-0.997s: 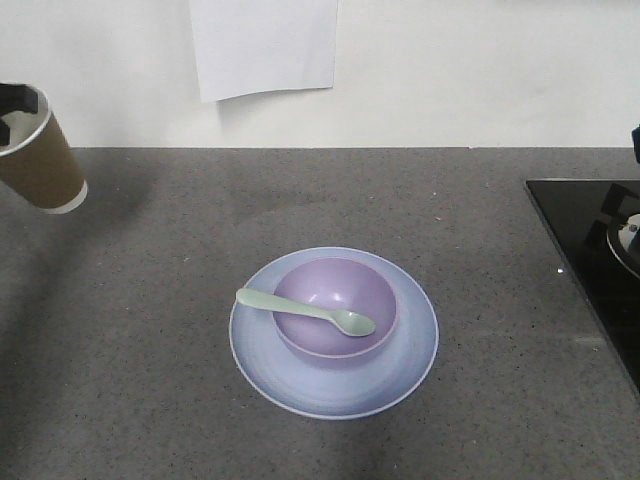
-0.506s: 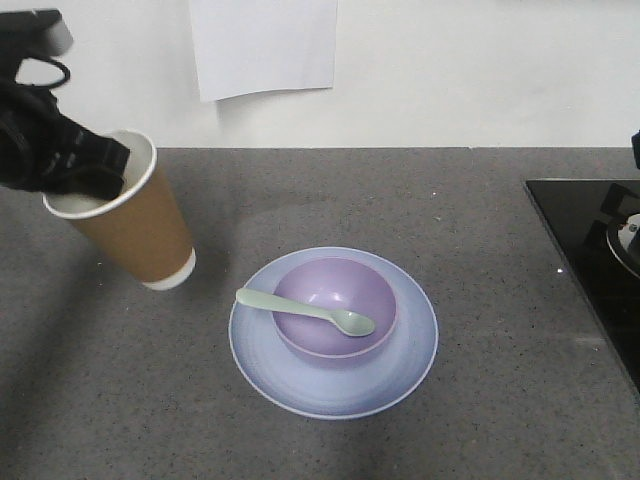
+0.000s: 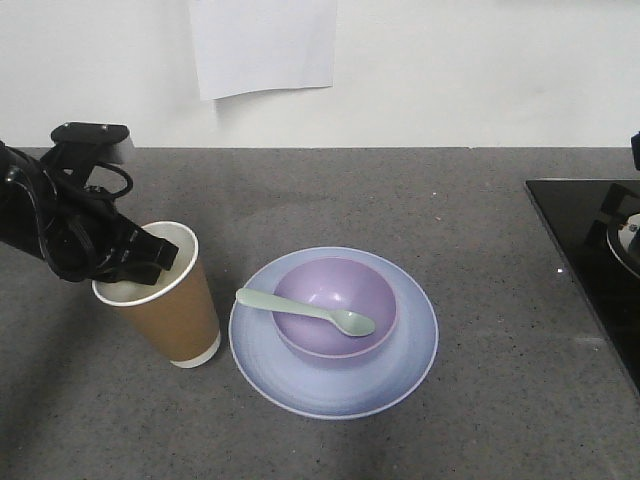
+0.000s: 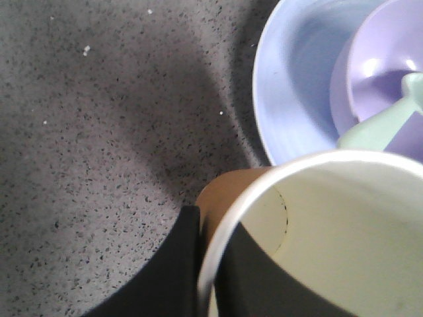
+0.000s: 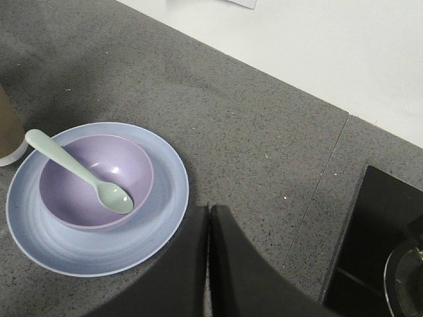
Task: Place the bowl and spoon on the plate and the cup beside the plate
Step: 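Lower the brown cup onto the counter beside the plate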
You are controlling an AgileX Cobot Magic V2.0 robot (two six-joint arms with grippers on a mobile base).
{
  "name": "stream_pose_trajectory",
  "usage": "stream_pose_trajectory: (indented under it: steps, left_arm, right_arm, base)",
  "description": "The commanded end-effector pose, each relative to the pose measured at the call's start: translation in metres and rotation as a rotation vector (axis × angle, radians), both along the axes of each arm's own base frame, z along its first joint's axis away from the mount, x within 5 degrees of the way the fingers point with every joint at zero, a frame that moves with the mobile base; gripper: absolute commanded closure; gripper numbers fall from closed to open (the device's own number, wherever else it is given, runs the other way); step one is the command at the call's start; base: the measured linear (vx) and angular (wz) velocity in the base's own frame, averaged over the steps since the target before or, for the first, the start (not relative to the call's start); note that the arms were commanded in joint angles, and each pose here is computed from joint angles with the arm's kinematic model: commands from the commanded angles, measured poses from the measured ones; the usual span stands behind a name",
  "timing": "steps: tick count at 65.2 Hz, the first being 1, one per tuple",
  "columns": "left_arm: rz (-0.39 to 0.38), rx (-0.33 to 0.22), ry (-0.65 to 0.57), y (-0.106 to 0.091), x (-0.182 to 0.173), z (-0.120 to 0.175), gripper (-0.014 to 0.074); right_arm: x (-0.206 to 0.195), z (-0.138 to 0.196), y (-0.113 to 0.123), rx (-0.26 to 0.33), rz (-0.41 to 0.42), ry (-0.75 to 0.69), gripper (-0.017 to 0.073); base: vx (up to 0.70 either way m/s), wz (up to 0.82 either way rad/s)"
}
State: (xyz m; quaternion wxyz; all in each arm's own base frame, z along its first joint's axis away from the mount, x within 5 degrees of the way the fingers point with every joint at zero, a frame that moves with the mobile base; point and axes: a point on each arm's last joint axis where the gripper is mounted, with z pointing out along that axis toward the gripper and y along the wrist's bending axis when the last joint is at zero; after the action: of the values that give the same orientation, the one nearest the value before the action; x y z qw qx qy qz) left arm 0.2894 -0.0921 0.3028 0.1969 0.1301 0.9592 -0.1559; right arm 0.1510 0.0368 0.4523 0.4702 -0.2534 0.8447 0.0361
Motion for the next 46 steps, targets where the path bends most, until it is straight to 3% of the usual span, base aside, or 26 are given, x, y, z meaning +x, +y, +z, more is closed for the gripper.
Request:
stream_pose_trajectory:
  steps: [1, 34, 46]
  left_arm:
    - [0.018, -0.04, -0.066, -0.002, -0.002, 0.011, 0.06]
    - [0.017, -0.025, -0.007, -0.002, 0.0, -0.007, 0.0595]
    - [0.016, -0.025, -0.008, -0.002, 0.001, -0.006, 0.0549]
  right_arm:
    - [-0.001, 0.012, -0.001, 0.028, -0.011, -0.082, 0.0564]
    - [-0.001, 0.012, -0.001, 0.029, -0.011, -0.082, 0.0564]
    - [-0.001, 0.012, -0.001, 0.029, -0.011, -0.082, 0.0564]
  base:
    - [0.0, 0.0]
    - [0.0, 0.0]
    - [0.0, 0.0]
